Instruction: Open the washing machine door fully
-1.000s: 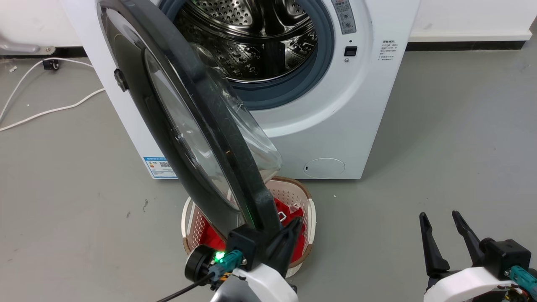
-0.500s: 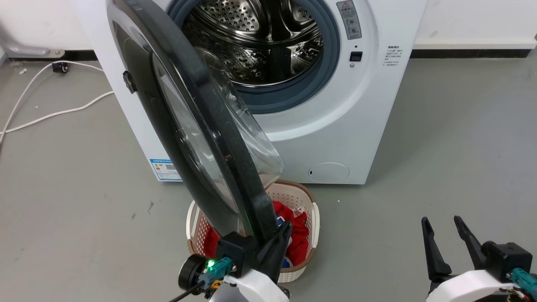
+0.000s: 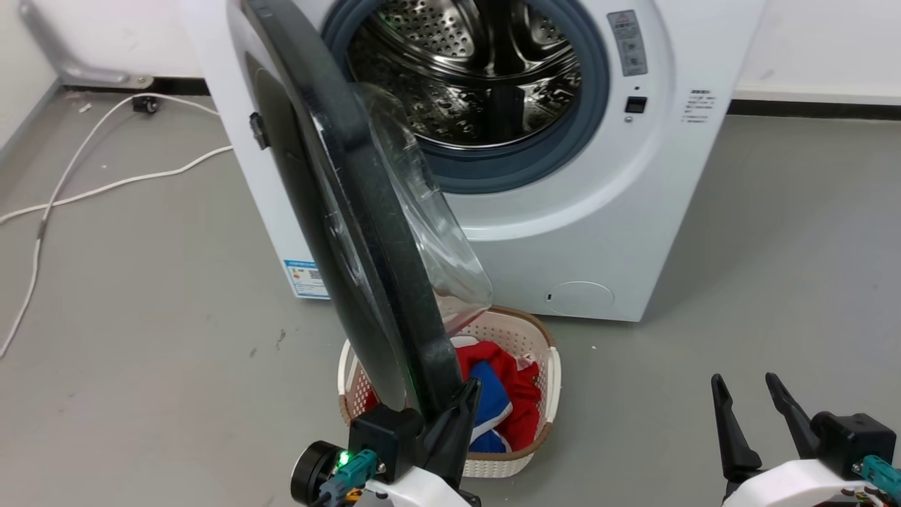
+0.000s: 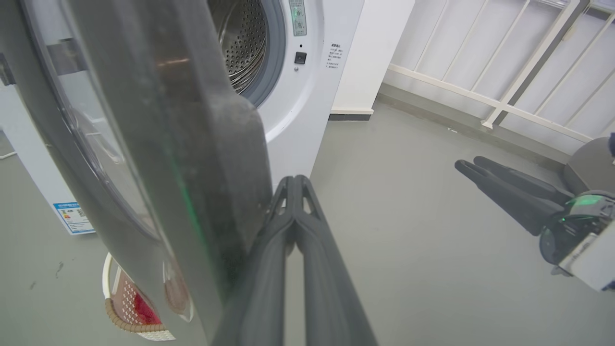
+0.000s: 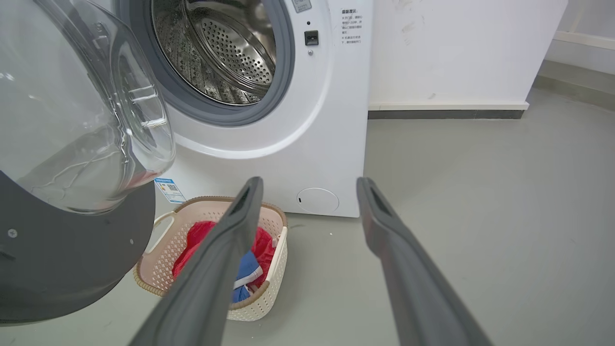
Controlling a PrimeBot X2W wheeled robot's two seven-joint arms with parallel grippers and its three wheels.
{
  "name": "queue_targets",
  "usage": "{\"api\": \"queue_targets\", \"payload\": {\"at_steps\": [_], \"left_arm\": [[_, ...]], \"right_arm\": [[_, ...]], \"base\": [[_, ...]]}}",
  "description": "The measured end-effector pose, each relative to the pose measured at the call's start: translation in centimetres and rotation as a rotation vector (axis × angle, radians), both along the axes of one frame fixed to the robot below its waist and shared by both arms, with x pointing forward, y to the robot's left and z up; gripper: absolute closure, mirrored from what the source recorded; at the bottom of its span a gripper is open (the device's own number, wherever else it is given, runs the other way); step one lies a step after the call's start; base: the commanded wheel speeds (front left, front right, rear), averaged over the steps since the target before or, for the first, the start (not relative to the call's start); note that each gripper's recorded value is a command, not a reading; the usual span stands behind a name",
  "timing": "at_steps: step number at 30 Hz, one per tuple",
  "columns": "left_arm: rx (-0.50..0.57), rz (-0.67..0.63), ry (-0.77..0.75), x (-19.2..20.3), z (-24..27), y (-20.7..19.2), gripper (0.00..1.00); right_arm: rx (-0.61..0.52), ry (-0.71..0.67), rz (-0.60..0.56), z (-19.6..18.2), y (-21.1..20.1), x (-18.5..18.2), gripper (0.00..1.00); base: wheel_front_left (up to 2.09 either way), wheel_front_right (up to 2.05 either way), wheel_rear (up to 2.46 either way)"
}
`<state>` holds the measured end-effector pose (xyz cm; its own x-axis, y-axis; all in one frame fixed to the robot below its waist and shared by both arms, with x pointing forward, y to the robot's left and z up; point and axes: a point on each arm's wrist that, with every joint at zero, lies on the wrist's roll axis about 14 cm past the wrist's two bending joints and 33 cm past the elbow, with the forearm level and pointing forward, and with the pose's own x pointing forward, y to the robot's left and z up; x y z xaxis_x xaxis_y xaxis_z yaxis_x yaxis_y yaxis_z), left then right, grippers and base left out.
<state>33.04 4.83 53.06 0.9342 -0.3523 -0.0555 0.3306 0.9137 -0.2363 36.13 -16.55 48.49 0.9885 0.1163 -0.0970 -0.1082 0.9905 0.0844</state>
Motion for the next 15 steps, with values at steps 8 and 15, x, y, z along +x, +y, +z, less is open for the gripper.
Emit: {"api": "queue_targets", "payload": {"at_steps": [8, 15], "left_arm": [[-0.002, 0.065, -0.005, -0.1, 0.2, 1.7, 1.00], [0.002, 0.147, -0.032, -0.3, 0.7, 3.9, 1.00]], "right_arm": [[0.007, 0.011, 0.051, -0.2, 1.7, 1.0, 0.00], [0.010, 0.018, 0.106, -0.4, 3.6, 2.0, 0.00]], "base": [[0.00, 0.00, 0.00], [0.00, 0.00, 0.00]]}}
